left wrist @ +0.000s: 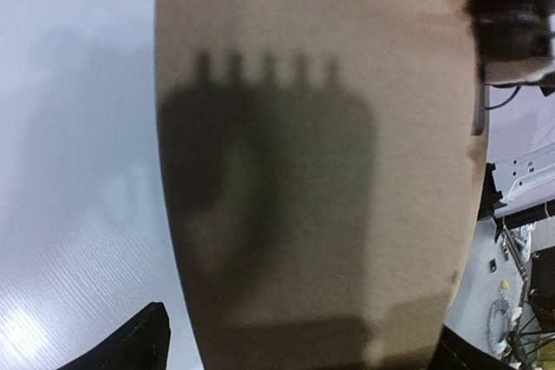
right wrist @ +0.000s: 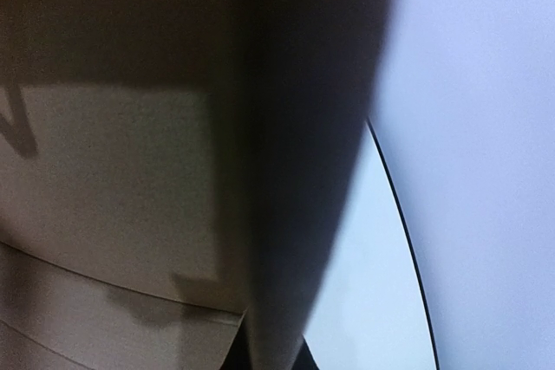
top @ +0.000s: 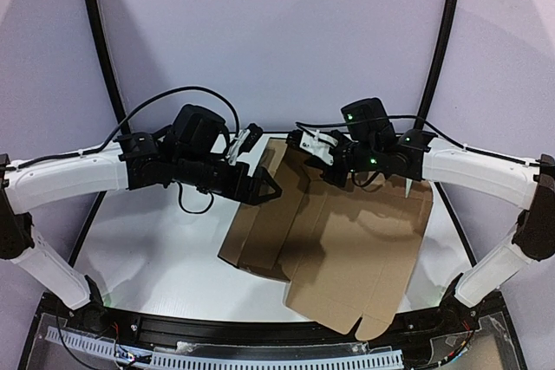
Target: Fold the paper box
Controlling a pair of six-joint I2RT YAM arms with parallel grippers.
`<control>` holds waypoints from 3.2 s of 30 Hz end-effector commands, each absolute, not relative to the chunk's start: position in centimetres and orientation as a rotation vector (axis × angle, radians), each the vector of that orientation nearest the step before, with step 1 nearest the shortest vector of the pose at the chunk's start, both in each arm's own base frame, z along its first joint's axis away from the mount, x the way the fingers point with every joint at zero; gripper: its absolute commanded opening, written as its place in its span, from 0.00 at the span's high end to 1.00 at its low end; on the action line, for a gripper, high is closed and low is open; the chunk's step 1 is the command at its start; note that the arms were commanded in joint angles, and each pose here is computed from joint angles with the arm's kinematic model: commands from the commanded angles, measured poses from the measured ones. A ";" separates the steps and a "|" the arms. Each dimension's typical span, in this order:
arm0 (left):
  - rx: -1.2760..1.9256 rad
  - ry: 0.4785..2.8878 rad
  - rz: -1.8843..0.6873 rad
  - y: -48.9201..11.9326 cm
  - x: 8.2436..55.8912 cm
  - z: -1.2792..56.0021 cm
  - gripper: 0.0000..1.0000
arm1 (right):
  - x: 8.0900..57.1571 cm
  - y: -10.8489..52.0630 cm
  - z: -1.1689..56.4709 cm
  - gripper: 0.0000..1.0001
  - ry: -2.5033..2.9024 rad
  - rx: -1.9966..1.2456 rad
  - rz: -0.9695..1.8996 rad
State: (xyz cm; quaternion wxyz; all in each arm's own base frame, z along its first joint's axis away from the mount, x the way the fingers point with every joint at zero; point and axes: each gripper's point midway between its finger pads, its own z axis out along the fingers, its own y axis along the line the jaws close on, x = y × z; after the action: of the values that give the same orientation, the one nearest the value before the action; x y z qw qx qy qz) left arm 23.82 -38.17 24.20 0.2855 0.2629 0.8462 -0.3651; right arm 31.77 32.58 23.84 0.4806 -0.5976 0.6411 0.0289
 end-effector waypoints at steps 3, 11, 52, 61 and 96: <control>0.675 2.269 -1.029 -39.0 24.0 24.5 0.34 | 32.5 33.6 26.6 1.00 1.516 -1.339 0.103; 0.606 2.273 -0.963 -38.5 25.2 24.6 0.51 | 33.3 33.0 25.4 0.83 1.544 -1.330 0.043; 0.720 2.263 -1.160 -40.1 22.7 25.0 0.62 | 40.5 32.2 27.1 1.00 1.427 -0.920 -0.266; 0.697 2.238 -1.184 -40.7 23.1 25.6 0.62 | 40.3 33.4 27.4 0.98 1.525 -0.657 -0.003; 0.738 2.183 -1.311 -38.7 20.6 26.8 0.69 | 29.9 34.2 27.6 0.33 1.491 -1.428 0.287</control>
State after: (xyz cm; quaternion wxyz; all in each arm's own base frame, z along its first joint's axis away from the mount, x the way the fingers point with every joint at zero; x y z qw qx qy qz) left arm 23.14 -38.51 23.19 0.2376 0.2130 0.8489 -0.4215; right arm 29.39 35.06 28.65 0.5438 -0.5781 0.5976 0.1136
